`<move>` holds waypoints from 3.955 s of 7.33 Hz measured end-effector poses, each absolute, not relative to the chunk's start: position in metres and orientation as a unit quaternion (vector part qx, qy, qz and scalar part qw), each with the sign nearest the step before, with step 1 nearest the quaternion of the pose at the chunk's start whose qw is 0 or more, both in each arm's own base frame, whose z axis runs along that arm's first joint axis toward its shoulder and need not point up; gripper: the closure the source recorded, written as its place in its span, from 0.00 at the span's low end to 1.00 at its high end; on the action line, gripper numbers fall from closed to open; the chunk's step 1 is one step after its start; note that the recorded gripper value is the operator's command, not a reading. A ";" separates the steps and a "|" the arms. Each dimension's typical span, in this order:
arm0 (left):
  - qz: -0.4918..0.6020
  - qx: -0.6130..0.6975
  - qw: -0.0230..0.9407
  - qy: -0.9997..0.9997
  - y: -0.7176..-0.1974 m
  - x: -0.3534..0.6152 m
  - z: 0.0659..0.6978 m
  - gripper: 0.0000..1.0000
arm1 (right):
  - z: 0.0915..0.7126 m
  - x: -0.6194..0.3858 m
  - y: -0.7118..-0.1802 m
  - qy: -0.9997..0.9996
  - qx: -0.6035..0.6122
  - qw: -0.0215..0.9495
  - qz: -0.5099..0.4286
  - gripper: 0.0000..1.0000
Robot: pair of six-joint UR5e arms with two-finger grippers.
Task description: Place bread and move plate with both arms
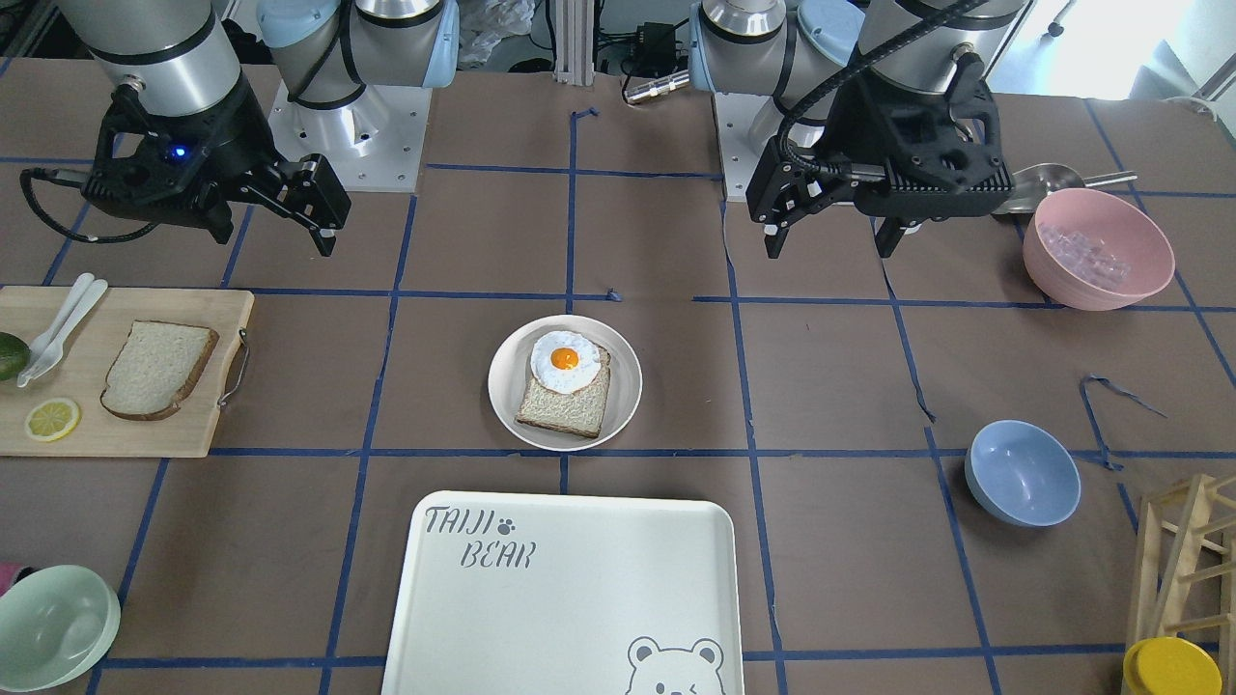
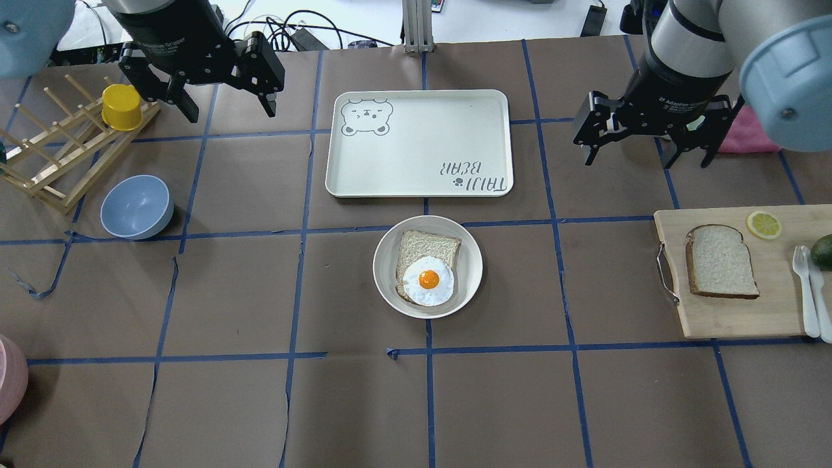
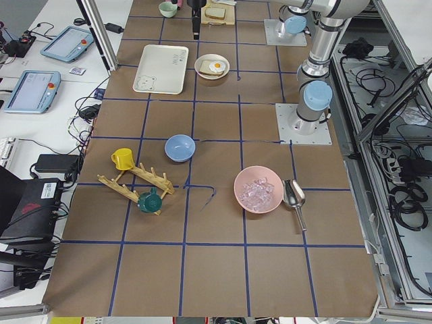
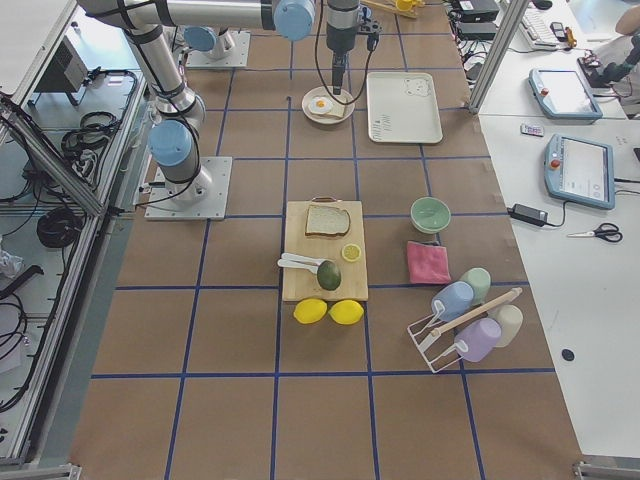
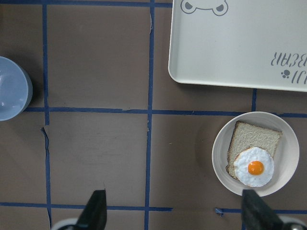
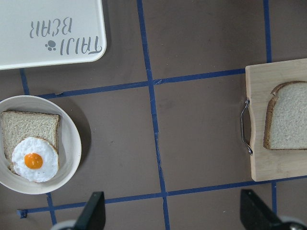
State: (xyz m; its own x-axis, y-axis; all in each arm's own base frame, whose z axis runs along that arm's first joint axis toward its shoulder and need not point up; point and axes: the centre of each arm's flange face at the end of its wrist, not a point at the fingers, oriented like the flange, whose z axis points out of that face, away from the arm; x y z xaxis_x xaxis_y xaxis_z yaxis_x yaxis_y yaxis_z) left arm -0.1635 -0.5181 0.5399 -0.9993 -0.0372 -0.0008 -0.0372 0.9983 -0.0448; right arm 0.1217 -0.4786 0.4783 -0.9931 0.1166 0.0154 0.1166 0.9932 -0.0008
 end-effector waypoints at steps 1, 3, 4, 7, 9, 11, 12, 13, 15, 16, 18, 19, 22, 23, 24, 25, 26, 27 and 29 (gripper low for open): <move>-0.022 -0.019 0.001 1.000 -0.518 -0.163 0.540 0.00 | 0.478 0.122 -0.478 -0.998 -0.059 0.007 0.000 0.00; -0.023 -0.019 0.001 1.000 -0.518 -0.163 0.540 0.00 | 0.477 0.122 -0.478 -0.998 -0.059 0.008 -0.001 0.00; -0.023 -0.018 0.001 1.000 -0.518 -0.164 0.540 0.00 | 0.476 0.122 -0.479 -0.998 -0.060 0.008 -0.001 0.00; -0.023 -0.018 0.001 1.000 -0.518 -0.164 0.540 0.00 | 0.467 0.122 -0.482 -0.998 -0.061 0.007 -0.012 0.00; -0.023 -0.019 0.001 1.000 -0.518 -0.163 0.540 0.00 | 0.464 0.121 -0.482 -0.998 -0.066 0.008 -0.015 0.00; -0.023 -0.019 0.001 1.000 -0.518 -0.163 0.540 0.00 | 0.460 0.119 -0.486 -0.997 -0.068 0.010 -0.018 0.00; -0.023 -0.019 0.001 1.000 -0.518 -0.163 0.541 0.00 | 0.454 0.117 -0.488 -0.997 -0.069 0.012 -0.023 0.00; -0.023 -0.019 0.001 1.000 -0.517 -0.163 0.541 0.00 | 0.447 0.111 -0.492 -0.997 -0.071 0.019 -0.030 0.00; -0.023 -0.019 0.002 1.000 -0.517 -0.163 0.541 0.00 | 0.423 0.069 -0.508 -0.993 -0.104 0.039 -0.050 0.00; -0.023 -0.019 0.002 1.000 -0.517 -0.163 0.541 0.00 | 0.412 0.044 -0.516 -0.990 -0.126 0.041 -0.053 0.07; -0.023 -0.019 0.002 1.000 -0.517 -0.163 0.541 0.00 | 0.389 0.012 -0.536 -0.987 -0.151 0.046 -0.028 0.12; -0.023 -0.019 0.002 1.000 -0.517 -0.163 0.541 0.00 | 0.375 -0.007 -0.541 -0.985 -0.165 0.049 -0.029 0.12; -0.023 -0.019 0.001 1.000 -0.517 -0.163 0.541 0.00 | 0.315 -0.067 -0.557 -0.979 -0.189 0.056 -0.044 0.22; -0.023 -0.019 0.002 1.000 -0.517 -0.163 0.541 0.00 | 0.297 -0.075 -0.561 -0.978 -0.192 0.057 -0.048 0.22; -0.023 -0.019 0.002 1.000 -0.517 -0.163 0.541 0.00 | 0.279 -0.082 -0.563 -0.977 -0.196 0.062 -0.054 0.22; -0.023 -0.019 0.002 1.000 -0.517 -0.163 0.541 0.00 | 0.262 -0.092 -0.562 -0.975 -0.201 0.069 -0.062 0.25; -0.023 -0.019 0.002 1.000 -0.517 -0.163 0.541 0.00 | 0.247 -0.098 -0.559 -0.973 -0.206 0.072 -0.070 0.28; -0.023 -0.019 0.002 1.000 -0.517 -0.163 0.541 0.00 | 0.234 -0.102 -0.555 -0.972 -0.209 0.073 -0.079 0.33; -0.023 -0.019 0.002 1.000 -0.517 -0.163 0.541 0.00 | 0.212 -0.103 -0.548 -0.970 -0.212 0.078 -0.090 0.33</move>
State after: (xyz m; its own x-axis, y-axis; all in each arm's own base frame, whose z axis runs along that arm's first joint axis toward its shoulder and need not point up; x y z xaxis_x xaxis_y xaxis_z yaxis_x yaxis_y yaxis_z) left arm -0.1633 -0.5174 0.5408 -0.9993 -0.0373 -0.0022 -0.0371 0.9982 -0.0467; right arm -0.1027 -0.5484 0.2122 -0.8983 0.3965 0.1892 0.4245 0.8944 0.1408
